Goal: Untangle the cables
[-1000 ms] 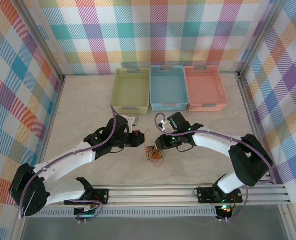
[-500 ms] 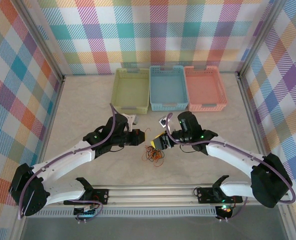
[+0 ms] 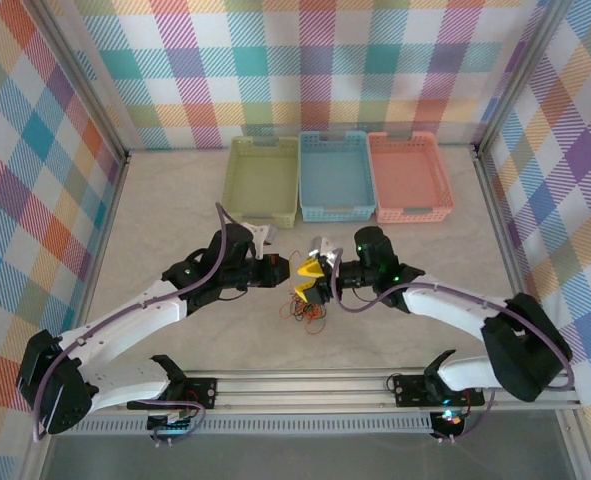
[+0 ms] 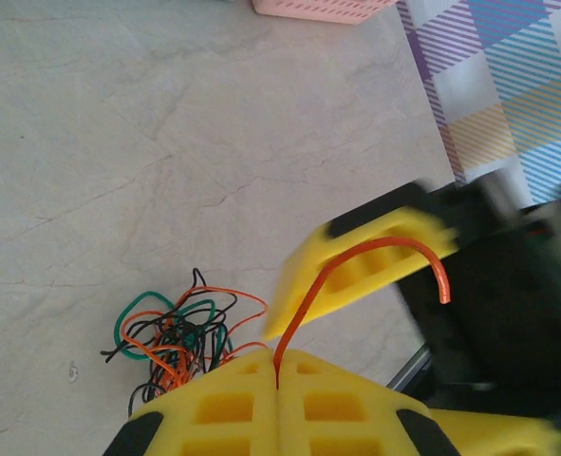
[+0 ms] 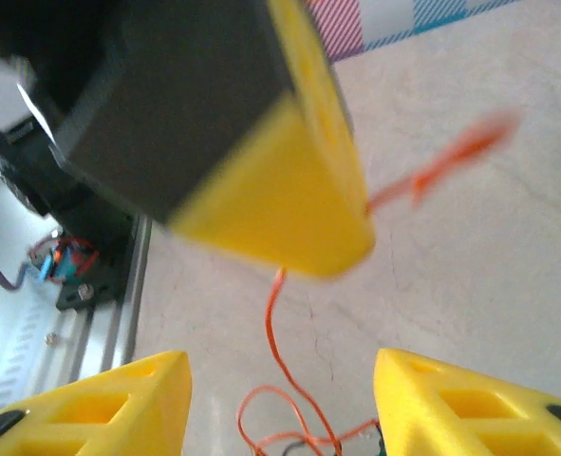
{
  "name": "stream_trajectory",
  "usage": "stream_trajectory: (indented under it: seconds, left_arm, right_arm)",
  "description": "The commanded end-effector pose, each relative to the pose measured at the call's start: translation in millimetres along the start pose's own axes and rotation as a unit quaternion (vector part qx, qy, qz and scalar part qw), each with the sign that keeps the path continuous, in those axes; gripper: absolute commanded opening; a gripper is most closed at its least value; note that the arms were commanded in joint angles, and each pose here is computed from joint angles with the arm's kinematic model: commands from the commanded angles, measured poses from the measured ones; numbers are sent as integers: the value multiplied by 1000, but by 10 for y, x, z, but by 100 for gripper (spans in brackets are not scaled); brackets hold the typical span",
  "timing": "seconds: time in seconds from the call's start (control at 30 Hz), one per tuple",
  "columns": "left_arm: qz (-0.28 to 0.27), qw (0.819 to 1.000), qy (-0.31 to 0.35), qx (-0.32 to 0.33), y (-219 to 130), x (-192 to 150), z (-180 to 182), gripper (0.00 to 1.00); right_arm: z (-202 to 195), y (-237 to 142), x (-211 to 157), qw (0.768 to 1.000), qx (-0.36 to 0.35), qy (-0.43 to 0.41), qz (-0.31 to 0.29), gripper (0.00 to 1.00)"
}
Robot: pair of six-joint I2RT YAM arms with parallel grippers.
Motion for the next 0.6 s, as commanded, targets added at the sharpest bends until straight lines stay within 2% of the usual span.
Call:
stream_trajectory:
  seconds: [0.0, 0.1, 0.3, 0.57]
  left_arm:
    - [-13, 1000, -1, -22, -48, 55, -99, 0]
    - [-12, 1000, -1, -25, -37, 51, -100, 0]
    - [-9, 1000, 5, -23, -23, 79, -110, 0]
    - [-11, 999, 1, -42, -28, 100, -160, 0]
  right_arm:
    - [20, 40, 85, 994, 30, -94, -52, 53]
    - [-24, 137, -33, 995, 35, -89, -36, 52]
    - [35, 279, -179, 989, 64, -132, -35, 51]
    - [12, 374, -205, 989, 64, -128, -26, 50]
Point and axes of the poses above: each hand's point on the last joint's axis, 136 mm out from that joint toward the fingers, its own y axis out along the fingers, its own z axis along the line the jaws close on, x = y × z, the point moved 8 cm from there along -y, back along the fingers, and after that the axes turned 10 degrees about y, right-handed, at the moved point
